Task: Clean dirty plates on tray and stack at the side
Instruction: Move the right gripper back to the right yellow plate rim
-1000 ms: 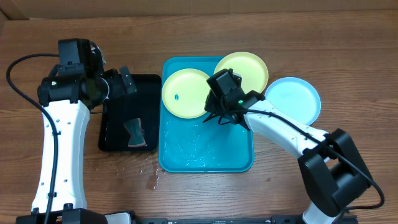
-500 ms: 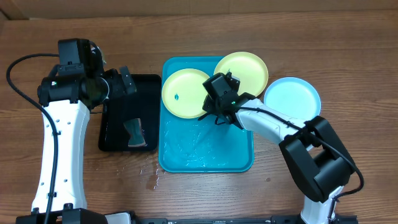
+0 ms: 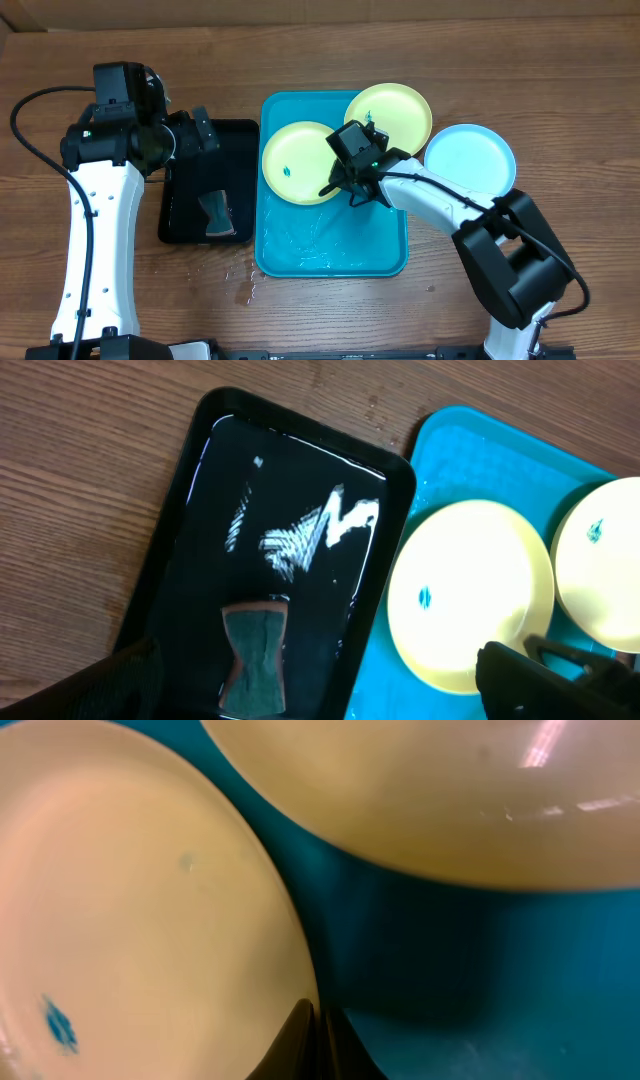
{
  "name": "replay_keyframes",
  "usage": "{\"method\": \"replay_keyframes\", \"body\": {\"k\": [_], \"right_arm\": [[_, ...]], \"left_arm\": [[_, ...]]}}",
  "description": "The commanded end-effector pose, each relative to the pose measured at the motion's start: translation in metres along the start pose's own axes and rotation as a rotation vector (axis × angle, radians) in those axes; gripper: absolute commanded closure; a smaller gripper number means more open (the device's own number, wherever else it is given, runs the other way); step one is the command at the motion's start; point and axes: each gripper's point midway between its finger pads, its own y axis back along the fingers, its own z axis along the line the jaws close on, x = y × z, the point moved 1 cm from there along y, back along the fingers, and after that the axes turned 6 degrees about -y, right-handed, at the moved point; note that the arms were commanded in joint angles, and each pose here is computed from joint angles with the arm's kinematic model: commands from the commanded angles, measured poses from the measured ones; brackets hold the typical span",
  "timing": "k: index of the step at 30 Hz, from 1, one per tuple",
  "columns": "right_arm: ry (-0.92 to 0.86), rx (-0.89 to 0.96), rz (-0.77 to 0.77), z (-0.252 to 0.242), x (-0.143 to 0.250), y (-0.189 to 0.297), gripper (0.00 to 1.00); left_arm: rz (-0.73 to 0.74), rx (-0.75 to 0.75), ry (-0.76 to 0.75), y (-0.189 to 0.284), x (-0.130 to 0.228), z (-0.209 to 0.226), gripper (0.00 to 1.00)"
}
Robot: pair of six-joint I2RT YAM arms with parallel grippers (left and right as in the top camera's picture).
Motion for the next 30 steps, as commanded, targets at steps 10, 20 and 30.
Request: {"method": "replay_keyframes", "body": {"k": [10,20,30], "right_arm": [[0.014,0.123,0.266,-0.037,0.050,0.050,0.89],[0.113,0.123,0.281,-0.042,0.045,0.052,0.69],[0.216,-0.029,0.131,-0.012,0.006,0.041,0.47]], "left_arm": [[-0.008,0.012,0.009,0.001,-0.005,-0.005,0.00],[-0.008,0.012,0.008,0.001,-0.005,-0.005,0.00],[-0.008,0.012,0.009,0.001,-0.005,-0.005,0.00]]}}
